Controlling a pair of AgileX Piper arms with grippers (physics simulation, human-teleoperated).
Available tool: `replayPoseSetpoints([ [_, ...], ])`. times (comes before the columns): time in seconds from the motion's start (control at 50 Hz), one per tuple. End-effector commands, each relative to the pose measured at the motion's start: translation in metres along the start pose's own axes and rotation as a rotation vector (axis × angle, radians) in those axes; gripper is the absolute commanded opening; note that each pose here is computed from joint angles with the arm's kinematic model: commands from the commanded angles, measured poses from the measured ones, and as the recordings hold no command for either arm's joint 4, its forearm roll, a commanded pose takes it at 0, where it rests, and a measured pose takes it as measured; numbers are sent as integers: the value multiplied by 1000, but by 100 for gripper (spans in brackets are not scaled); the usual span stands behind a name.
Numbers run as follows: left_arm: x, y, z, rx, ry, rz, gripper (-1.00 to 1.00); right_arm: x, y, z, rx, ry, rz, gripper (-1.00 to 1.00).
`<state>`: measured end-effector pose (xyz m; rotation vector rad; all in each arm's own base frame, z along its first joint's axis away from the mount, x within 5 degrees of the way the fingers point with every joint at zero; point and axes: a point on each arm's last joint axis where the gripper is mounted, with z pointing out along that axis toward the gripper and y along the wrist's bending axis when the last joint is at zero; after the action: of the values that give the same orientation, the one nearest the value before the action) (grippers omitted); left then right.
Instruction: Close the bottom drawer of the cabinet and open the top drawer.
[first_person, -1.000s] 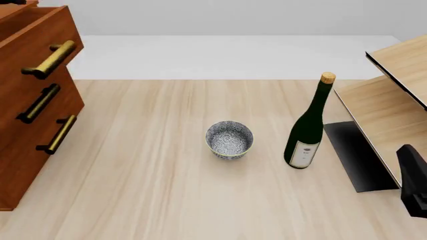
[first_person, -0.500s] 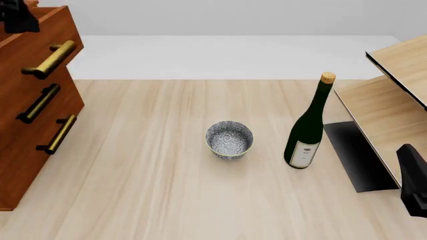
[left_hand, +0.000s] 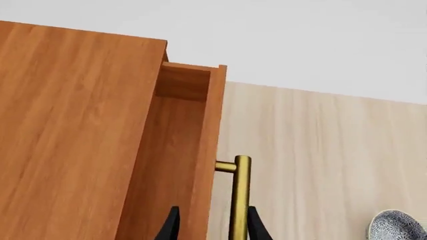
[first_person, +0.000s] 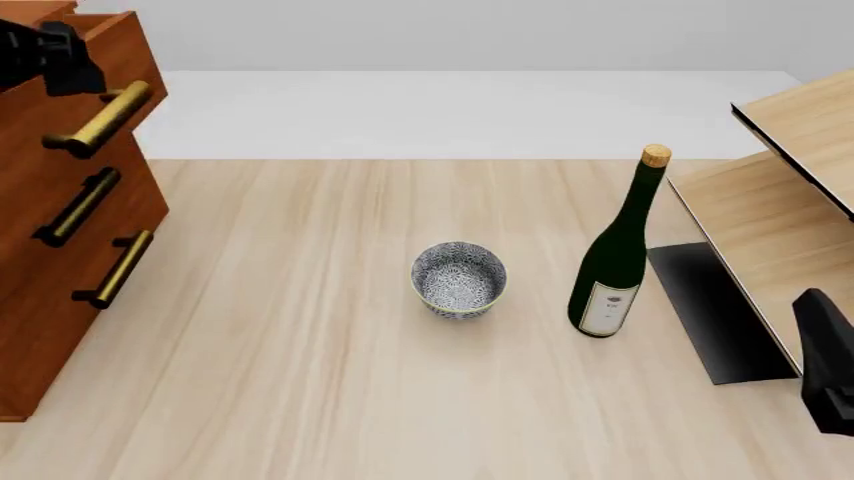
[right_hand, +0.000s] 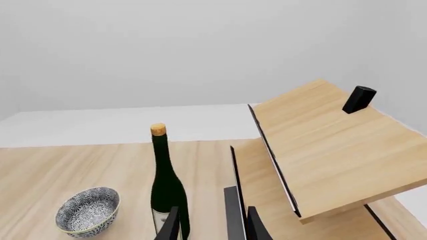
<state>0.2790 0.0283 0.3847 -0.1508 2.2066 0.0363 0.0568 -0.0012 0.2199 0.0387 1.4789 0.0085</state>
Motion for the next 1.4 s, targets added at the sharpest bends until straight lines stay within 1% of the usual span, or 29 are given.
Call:
replayPoseSetpoints([
  [0.02,8,0,9,-1,13,-25,100,0,0,0,-1,0,-2,100],
  [0.16,13,3,15,-9,24,-38,100,0,0,0,-2,1,-4,100],
  [0.26,16,2,18,-5,31,-45,100,0,0,0,-1,1,-5,100],
  [0.48,22,-20,19,54,51,-69,100,0,0,0,-1,1,-7,100],
  [0.6,25,-35,17,95,60,-61,100,1,0,1,0,1,-8,100],
  [0.84,28,-50,17,134,67,-50,100,1,0,1,1,0,-7,100],
  [1.12,28,-60,19,162,69,-41,100,1,0,1,2,0,-4,100],
  [1.4,32,-76,19,205,81,-5,100,1,0,0,4,0,-1,100],
])
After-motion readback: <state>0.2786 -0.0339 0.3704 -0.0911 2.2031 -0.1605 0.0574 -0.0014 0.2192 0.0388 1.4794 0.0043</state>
